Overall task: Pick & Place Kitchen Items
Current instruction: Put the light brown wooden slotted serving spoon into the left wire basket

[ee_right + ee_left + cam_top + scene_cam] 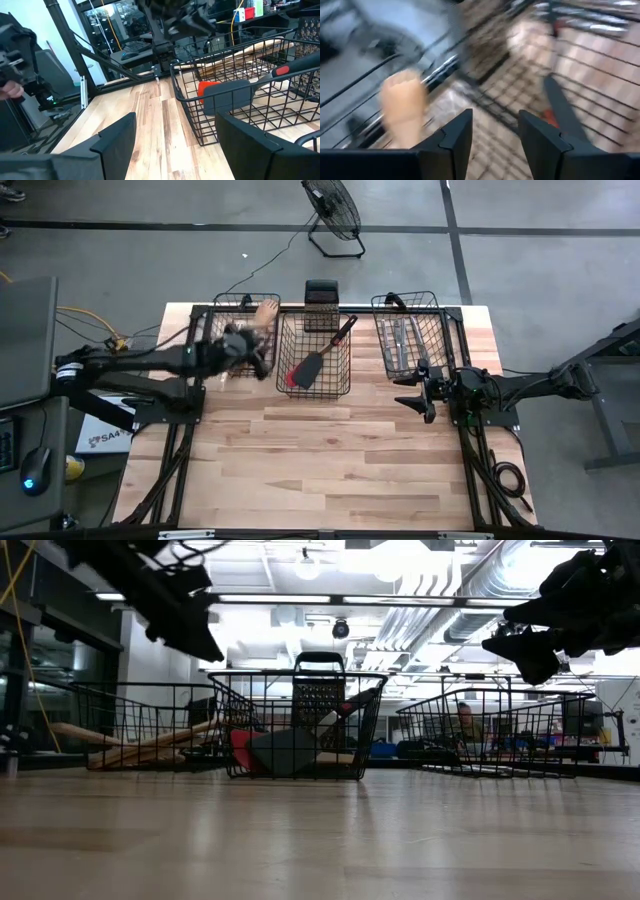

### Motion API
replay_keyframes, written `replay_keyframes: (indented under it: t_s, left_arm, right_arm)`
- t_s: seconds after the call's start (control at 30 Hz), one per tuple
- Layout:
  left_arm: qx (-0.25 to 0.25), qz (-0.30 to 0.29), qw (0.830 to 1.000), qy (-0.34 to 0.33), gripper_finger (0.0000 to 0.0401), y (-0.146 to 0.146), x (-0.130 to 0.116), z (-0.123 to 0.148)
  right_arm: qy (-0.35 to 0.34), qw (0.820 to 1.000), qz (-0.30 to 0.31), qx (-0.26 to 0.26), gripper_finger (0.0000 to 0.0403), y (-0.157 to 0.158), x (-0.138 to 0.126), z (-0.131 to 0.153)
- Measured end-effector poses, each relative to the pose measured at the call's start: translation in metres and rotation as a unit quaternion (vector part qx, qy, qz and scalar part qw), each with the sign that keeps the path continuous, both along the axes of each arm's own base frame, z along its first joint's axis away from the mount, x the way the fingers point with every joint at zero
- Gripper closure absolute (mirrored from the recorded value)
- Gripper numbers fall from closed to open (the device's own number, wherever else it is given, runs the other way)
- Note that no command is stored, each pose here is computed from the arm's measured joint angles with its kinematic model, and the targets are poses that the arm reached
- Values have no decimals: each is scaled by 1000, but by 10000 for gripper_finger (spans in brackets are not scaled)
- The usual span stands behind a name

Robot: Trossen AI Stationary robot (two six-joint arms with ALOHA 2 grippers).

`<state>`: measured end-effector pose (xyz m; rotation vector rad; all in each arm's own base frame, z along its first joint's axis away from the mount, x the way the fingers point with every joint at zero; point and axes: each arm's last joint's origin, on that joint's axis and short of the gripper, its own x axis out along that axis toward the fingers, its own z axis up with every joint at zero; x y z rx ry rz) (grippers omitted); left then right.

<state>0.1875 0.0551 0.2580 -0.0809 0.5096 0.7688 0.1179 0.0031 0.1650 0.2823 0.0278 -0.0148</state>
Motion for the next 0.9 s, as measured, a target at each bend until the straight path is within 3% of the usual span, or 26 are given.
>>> replay_keyframes:
  t_s: [0.13, 0.33, 0.57, 0.73, 0.9]
  left_arm:
    - [38, -81, 995, -45, 247, -20, -6, -20]
    - [38, -200, 973, -113, 247, -49, -15, -44]
    - [63, -272, 942, -186, 247, -72, -26, -56]
    - [3, -257, 950, -175, 247, -80, -31, -63]
    - [-94, -262, 952, -131, 269, -94, -40, -66]
  right_arm:
    - [0, 1000, 0, 0, 140, 0, 0, 0]
    - [0, 1000, 0, 0, 140, 0, 0, 0]
    - [0, 1000, 0, 0, 140, 0, 0, 0]
    - [0, 1000, 0, 0, 140, 0, 0, 0]
    - [0, 1000, 0, 0, 140, 0, 0, 0]
